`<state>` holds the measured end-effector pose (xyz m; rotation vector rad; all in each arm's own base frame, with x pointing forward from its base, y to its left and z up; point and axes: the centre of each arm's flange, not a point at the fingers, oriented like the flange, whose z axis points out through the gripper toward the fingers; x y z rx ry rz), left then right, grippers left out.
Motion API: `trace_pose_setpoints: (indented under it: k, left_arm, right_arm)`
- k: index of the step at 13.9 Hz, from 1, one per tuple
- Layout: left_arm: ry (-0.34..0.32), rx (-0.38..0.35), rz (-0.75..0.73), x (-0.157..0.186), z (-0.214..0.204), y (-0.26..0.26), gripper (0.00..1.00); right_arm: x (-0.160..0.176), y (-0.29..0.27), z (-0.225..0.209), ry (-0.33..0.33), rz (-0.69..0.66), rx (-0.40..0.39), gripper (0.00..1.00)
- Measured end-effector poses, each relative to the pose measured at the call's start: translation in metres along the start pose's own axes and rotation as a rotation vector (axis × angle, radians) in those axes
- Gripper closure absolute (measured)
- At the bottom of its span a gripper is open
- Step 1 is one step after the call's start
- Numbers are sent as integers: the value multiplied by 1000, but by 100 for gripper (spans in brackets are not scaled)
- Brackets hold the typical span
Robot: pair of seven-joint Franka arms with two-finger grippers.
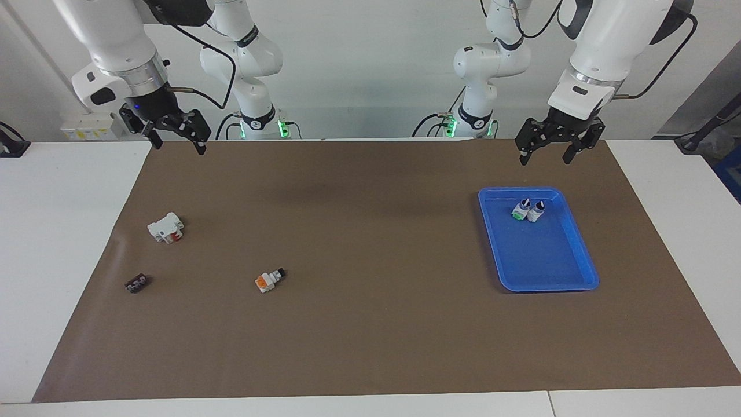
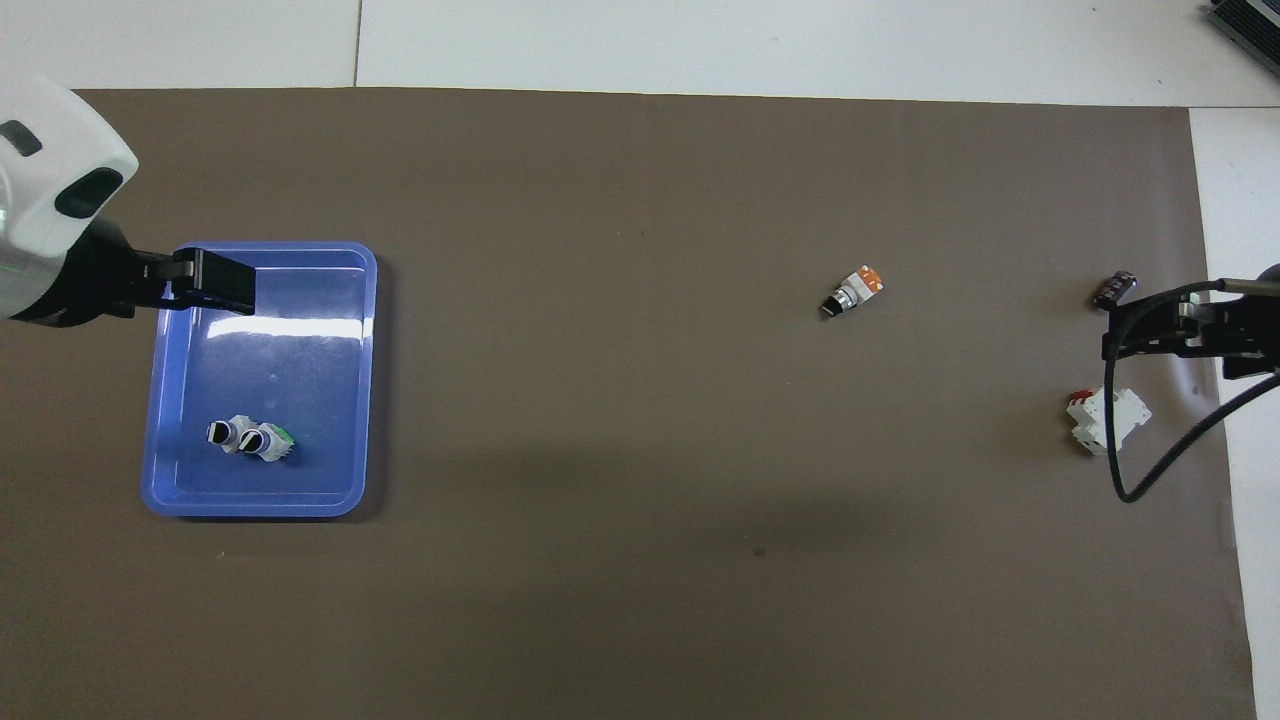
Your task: Turn and place switch with both arms
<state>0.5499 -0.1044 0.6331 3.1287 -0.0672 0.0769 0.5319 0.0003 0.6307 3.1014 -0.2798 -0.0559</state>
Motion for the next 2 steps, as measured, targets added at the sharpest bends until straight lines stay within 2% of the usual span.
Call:
trace_pose_setpoints:
  k: [2]
  left_arm:
    - [-5, 1, 0, -1, 0, 0, 0]
  right_arm:
    - [0, 0, 0, 0, 0, 0, 0]
